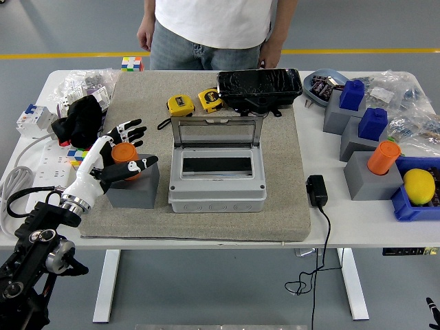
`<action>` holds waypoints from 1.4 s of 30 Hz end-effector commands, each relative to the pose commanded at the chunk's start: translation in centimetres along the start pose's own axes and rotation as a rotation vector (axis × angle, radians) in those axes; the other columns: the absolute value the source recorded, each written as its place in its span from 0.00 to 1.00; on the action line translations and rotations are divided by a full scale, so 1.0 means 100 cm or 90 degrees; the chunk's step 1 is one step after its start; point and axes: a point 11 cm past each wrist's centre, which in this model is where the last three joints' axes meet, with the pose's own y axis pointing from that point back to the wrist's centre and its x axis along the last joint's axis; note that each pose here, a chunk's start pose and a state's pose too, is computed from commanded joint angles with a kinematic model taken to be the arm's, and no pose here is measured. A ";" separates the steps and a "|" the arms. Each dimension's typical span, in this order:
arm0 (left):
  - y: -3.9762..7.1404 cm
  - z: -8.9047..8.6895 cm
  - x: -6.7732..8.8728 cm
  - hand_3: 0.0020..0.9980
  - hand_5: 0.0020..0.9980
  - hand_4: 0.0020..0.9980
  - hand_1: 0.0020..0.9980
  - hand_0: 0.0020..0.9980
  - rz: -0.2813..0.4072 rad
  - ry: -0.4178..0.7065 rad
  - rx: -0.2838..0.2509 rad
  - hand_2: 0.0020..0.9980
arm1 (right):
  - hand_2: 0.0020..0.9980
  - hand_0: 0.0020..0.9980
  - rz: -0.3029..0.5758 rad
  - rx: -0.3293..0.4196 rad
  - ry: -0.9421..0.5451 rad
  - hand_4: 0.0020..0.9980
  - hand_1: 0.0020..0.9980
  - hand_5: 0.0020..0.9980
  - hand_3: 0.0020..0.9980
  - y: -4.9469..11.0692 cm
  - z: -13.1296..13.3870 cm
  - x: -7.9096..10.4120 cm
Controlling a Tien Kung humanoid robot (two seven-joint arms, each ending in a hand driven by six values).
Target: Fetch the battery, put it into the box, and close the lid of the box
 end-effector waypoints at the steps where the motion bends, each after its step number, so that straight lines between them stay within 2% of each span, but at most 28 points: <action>1: 0.000 0.000 0.000 0.78 0.00 1.00 0.85 0.82 0.001 -0.003 0.000 0.75 | 0.75 0.79 0.000 -0.001 0.000 1.00 0.75 1.00 0.80 0.000 0.000 0.000; 4: 0.000 0.000 0.000 0.78 0.00 1.00 0.85 0.82 0.004 -0.007 0.000 0.75 | 0.75 0.79 0.001 -0.002 0.000 1.00 0.75 1.00 0.80 0.000 0.001 0.001; 5: 0.000 0.000 0.000 0.66 0.00 1.00 0.76 0.75 0.005 -0.008 0.000 0.64 | 0.75 0.79 0.001 -0.002 0.000 1.00 0.75 1.00 0.80 0.000 0.001 0.001; 10: -0.001 -0.001 0.000 0.66 0.00 1.00 0.76 0.75 0.011 -0.009 -0.001 0.64 | 0.75 0.79 0.001 -0.002 0.000 1.00 0.75 1.00 0.80 0.000 0.002 0.001; 11: -0.001 0.000 0.000 0.47 0.00 1.00 0.62 0.57 0.012 -0.009 -0.001 0.46 | 0.75 0.79 0.001 -0.002 0.000 1.00 0.75 1.00 0.80 0.000 0.001 0.001; 16: -0.002 0.001 -0.001 0.47 0.00 1.00 0.62 0.57 0.015 -0.012 -0.004 0.46 | 0.75 0.79 0.001 0.000 -0.002 1.00 0.75 1.00 0.80 0.000 -0.001 0.001; 17: -0.003 0.001 -0.001 0.35 0.00 1.00 0.42 0.38 0.015 -0.012 -0.005 0.36 | 0.75 0.79 0.001 0.000 -0.003 1.00 0.75 1.00 0.80 0.000 -0.001 0.001; 22: -0.004 0.002 -0.001 0.35 0.00 1.00 0.42 0.38 0.019 -0.014 -0.007 0.36 | 0.75 0.79 0.001 0.001 -0.004 1.00 0.75 1.00 0.80 0.000 -0.002 0.001; 23: -0.004 0.002 -0.001 0.26 0.00 1.00 0.30 0.27 0.019 -0.013 -0.007 0.28 | 0.75 0.79 0.001 0.001 -0.004 1.00 0.75 1.00 0.80 0.000 -0.002 0.000; 40: -0.005 -0.002 -0.006 0.24 0.00 1.00 0.28 0.23 0.017 -0.021 0.001 0.26 | 0.75 0.79 0.006 0.003 -0.013 1.00 0.75 1.00 0.80 0.000 -0.004 0.003; 41: -0.005 -0.002 -0.006 0.20 0.00 1.00 0.21 0.17 0.020 -0.023 0.001 0.22 | 0.75 0.79 0.005 0.003 -0.013 1.00 0.75 1.00 0.80 0.000 -0.004 0.003; 42: -0.005 -0.002 -0.006 0.20 0.00 1.00 0.21 0.17 0.023 -0.027 0.001 0.22 | 0.75 0.79 0.005 0.003 -0.013 1.00 0.75 1.00 0.80 0.000 -0.004 0.003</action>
